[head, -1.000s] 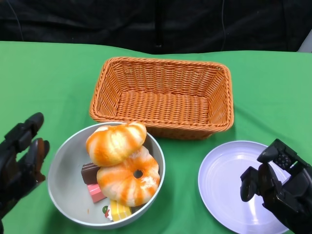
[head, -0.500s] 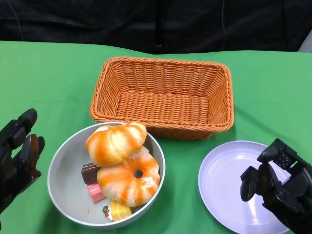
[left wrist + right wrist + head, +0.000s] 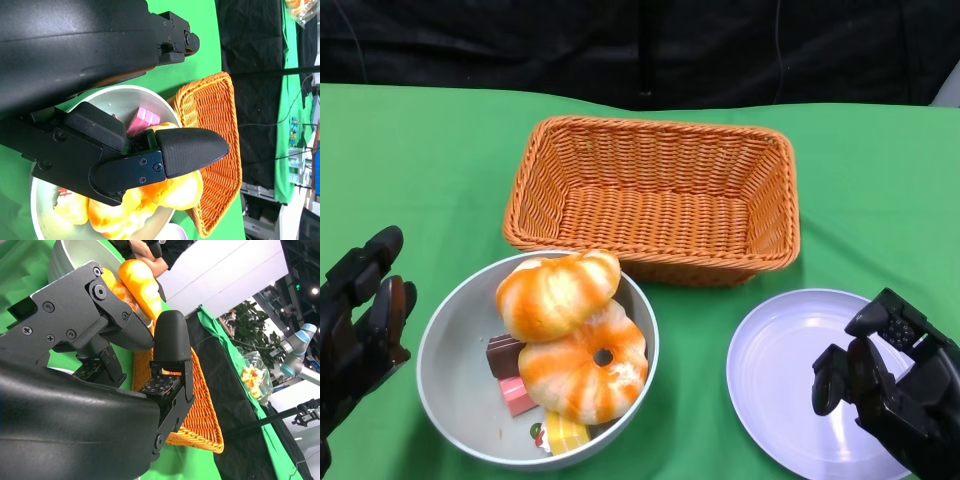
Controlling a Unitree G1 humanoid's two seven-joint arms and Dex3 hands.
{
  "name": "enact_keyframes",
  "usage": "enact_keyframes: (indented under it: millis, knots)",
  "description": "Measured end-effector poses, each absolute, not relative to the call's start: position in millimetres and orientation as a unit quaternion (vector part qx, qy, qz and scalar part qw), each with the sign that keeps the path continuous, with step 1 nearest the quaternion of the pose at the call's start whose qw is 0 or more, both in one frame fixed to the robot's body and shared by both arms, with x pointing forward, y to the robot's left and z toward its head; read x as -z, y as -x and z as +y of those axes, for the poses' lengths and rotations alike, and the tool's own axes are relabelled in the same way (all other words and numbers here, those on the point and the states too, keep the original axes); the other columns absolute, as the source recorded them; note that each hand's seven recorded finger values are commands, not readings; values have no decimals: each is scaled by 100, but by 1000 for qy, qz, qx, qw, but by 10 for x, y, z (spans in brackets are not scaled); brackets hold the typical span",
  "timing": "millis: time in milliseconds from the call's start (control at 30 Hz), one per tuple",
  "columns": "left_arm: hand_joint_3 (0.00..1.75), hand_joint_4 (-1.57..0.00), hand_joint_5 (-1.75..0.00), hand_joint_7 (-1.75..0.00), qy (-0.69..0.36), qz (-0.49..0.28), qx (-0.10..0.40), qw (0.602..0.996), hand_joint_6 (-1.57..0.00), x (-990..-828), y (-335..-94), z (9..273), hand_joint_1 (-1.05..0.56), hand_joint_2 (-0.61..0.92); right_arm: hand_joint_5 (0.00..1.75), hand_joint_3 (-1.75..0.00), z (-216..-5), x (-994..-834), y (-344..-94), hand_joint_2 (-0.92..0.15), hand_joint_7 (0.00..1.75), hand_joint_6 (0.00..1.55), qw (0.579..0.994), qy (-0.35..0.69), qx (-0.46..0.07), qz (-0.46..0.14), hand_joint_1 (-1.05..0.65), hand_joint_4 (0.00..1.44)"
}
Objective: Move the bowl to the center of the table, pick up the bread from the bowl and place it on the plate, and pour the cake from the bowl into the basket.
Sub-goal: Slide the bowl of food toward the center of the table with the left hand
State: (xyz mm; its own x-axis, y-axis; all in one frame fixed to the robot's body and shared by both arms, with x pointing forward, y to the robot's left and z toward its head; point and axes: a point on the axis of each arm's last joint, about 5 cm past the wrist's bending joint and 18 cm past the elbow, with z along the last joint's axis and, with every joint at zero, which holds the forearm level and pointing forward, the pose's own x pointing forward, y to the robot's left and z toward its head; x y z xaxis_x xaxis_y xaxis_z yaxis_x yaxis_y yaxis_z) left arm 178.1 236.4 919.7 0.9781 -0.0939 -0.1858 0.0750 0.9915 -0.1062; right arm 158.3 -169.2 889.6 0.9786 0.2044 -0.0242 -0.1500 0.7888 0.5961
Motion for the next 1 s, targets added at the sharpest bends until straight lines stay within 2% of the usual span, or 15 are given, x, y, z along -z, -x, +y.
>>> enact_keyframes:
  millis: [300, 500, 600, 1000]
  knots:
    - [81, 0, 0, 0, 50, 97, 42, 993, 0, -9189, -1783, 2345, -100, 92, 174, -120, -1692, -8892, -1583, -55, 154, 84, 945, -311, -96, 44, -8, 93]
    - [82, 0, 0, 0, 52, 94, 43, 993, 0, -9202, -1782, 2345, -100, 92, 175, -115, -1692, -8913, -1580, -58, 156, 83, 945, -310, -100, 38, -9, 91]
    - [82, 0, 0, 0, 51, 92, 44, 993, 0, -9219, -1780, 2349, -100, 92, 175, -119, -1689, -8961, -1572, -56, 155, 83, 946, -307, -100, 30, -8, 91]
    - [82, 0, 0, 0, 50, 99, 45, 993, 0, -9228, -1788, 2357, -101, 92, 175, -125, -1681, -8959, -1578, -53, 156, 82, 946, -308, -96, 33, -7, 92]
